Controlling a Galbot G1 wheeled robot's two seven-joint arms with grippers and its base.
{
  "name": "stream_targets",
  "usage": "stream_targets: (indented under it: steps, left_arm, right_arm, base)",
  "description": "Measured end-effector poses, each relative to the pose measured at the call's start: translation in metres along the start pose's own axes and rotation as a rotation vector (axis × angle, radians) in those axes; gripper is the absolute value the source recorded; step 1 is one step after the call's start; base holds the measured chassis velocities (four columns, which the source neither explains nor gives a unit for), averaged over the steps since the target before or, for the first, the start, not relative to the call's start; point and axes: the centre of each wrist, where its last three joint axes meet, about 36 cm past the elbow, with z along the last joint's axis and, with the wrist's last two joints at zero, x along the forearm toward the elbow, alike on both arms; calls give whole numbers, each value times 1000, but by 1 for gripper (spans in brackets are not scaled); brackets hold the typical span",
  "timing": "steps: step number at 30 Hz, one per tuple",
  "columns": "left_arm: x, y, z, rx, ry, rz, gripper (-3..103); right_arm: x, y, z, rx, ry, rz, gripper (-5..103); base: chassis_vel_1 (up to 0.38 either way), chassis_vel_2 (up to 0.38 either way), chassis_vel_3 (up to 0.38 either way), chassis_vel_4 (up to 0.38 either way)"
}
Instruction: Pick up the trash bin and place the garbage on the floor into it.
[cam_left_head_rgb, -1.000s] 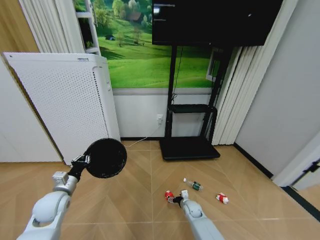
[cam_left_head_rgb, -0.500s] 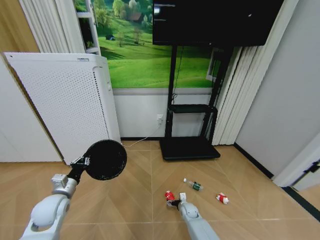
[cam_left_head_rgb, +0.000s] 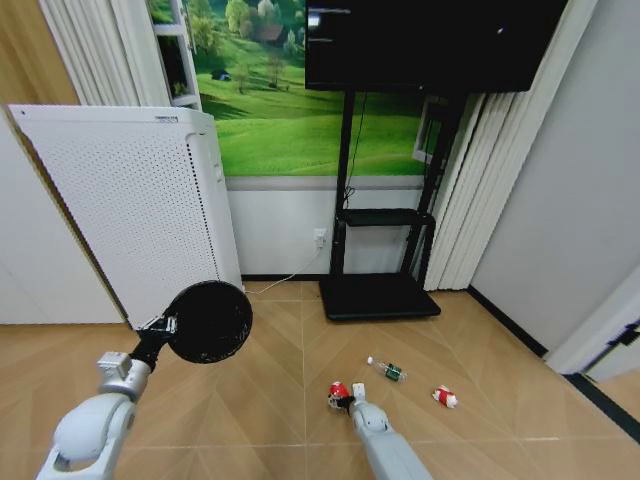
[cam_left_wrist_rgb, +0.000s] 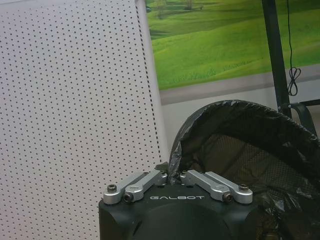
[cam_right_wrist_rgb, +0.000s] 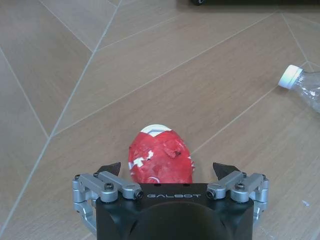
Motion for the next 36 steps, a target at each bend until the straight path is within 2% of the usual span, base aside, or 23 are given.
stream_targets:
  steps: [12,23,24,26,27,30,32,33,35,36]
  left_arm:
    - [1,-1,-1,1,-3,3,3]
    - [-1,2,-4,0,-9,5,3]
    - [-1,3,-4,0,-9,4,3]
    - [-2,3,-3,1,-8,2,3]
    - [-2,3,-3,1,-8,2,3]
    - [-3,3,-3,2,-9,0,3]
    - [-4,3,-2,3,-8,0,3]
    - [-4,2,-1,4,-7,1,3]
    - [-4,2,-1,4,-7,1,3]
    - [-4,1,-1,5,-7,2,3]
  right_arm:
    - [-6,-8,3,14,10,22,100]
    - [-7,6,9,7,9,15,100]
    - [-7,6,9,8,9,14,103]
    - [-7,6,8,9,5,15,95]
    - [-7,6,8,9,5,15,95]
    - [-7,3,8,12,0,16,79]
    - [-7,2,8,12,-1,17,79]
    - [-7,1,9,13,-2,17,68]
    - [-7,1,9,13,-2,17,68]
    - [-7,0,9,13,-3,18,62]
  base:
    - [0,0,0,0]
    - [0,0,0,0]
    - [0,0,0,0]
    - [0,0,0,0]
    - [0,0,0,0]
    - [0,0,0,0]
    - [0,0,0,0]
    - [0,0,0,0]
    - [0,0,0,0]
    - [0,0,0,0]
